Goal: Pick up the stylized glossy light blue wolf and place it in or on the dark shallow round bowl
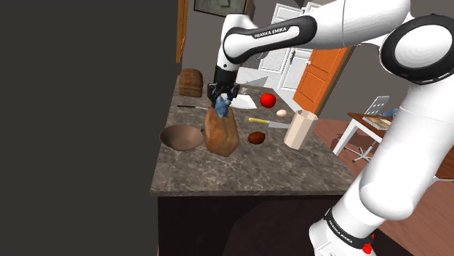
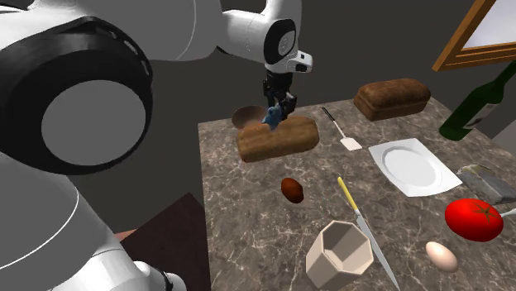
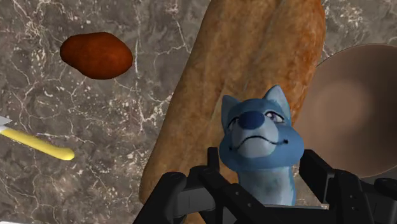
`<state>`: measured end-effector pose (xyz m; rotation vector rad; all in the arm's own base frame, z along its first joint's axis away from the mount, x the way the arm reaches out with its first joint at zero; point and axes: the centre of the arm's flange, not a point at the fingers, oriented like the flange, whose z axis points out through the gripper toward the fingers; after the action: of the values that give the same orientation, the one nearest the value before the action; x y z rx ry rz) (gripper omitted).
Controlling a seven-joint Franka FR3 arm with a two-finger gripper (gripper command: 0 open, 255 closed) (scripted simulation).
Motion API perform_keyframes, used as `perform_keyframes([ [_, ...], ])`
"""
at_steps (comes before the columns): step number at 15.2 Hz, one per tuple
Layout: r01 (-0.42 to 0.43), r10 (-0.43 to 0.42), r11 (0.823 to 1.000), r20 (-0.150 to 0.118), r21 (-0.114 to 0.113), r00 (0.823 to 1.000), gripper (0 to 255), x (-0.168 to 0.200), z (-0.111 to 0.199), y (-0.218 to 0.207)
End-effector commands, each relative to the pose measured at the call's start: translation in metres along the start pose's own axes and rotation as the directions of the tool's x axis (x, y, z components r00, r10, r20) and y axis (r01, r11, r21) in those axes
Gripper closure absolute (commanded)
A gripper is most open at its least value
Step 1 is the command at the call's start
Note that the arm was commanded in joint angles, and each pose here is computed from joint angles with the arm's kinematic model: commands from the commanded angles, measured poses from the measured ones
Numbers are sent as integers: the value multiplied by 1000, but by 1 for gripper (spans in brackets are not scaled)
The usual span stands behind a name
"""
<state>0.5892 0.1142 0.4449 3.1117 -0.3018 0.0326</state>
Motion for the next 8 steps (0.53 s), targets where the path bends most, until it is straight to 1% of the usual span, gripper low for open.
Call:
perform_keyframes([
  [1, 0, 0, 1000, 5, -2, 1000, 255, 1, 4, -30],
  [8, 0, 0, 1000, 5, -2, 1000, 255, 2, 0, -122],
])
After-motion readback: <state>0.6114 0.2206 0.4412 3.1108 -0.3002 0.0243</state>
